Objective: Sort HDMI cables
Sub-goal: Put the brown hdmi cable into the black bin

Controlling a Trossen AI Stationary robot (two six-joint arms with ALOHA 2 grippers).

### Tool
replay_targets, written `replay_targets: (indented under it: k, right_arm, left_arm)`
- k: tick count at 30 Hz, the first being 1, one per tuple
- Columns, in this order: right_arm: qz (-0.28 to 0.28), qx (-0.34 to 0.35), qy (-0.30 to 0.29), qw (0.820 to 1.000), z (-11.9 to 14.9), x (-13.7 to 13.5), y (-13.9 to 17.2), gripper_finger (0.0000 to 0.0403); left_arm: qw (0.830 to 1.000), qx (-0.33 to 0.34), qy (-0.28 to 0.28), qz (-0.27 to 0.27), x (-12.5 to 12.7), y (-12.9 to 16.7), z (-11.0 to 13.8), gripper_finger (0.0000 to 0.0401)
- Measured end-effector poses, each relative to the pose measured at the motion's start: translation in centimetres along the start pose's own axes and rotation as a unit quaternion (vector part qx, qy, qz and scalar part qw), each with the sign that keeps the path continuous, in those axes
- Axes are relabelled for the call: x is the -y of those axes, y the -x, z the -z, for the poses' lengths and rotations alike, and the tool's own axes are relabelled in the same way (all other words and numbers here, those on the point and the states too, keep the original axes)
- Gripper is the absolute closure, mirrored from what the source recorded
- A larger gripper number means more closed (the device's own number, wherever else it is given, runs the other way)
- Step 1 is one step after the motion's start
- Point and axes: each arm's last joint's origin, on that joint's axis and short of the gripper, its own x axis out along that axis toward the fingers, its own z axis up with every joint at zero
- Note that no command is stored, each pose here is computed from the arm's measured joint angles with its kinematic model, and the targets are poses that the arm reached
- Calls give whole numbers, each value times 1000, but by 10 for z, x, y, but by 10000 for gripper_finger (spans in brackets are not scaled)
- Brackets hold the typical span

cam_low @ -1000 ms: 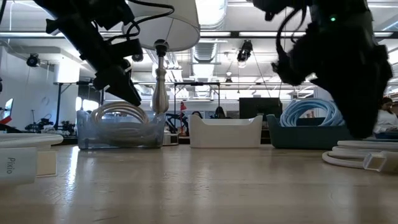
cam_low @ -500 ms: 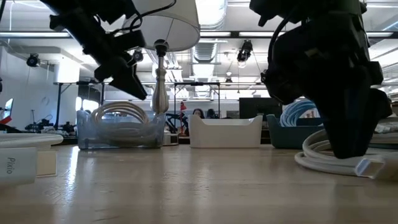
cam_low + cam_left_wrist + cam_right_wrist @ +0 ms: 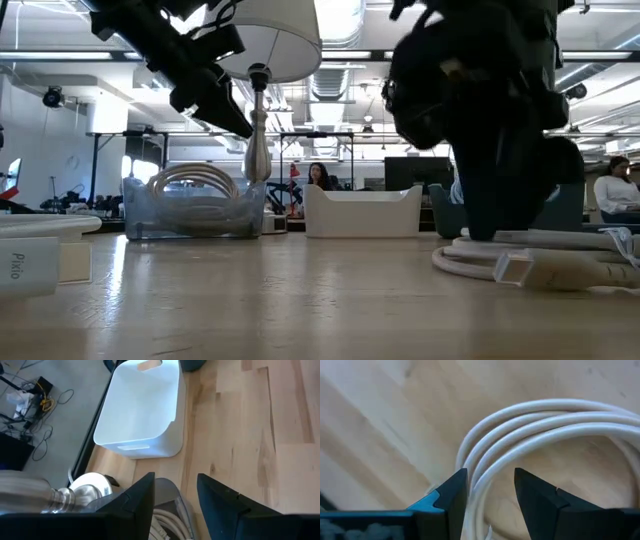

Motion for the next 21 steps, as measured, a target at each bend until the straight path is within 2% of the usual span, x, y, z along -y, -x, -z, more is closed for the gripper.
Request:
replay_targets:
  k: [6,13,16,21]
  right_arm:
    - [-31,-3,4,1000,-2,-4,-13,241]
    - [-19,2,36,999,-8,0,-19,239]
    - [-13,2,42,999,-11,2,-19,255]
    - [-6,2,58,998,-13,4,-19,305]
  left_arm:
    - [1000,3,-16,-1,0,0,-1,250]
    - [1000,1,-18,0,0,0,0,250]
    - [1000,2,-18,-1,0,0,0,250]
    - [1000,15,-12,-4,-1,0,-3,250]
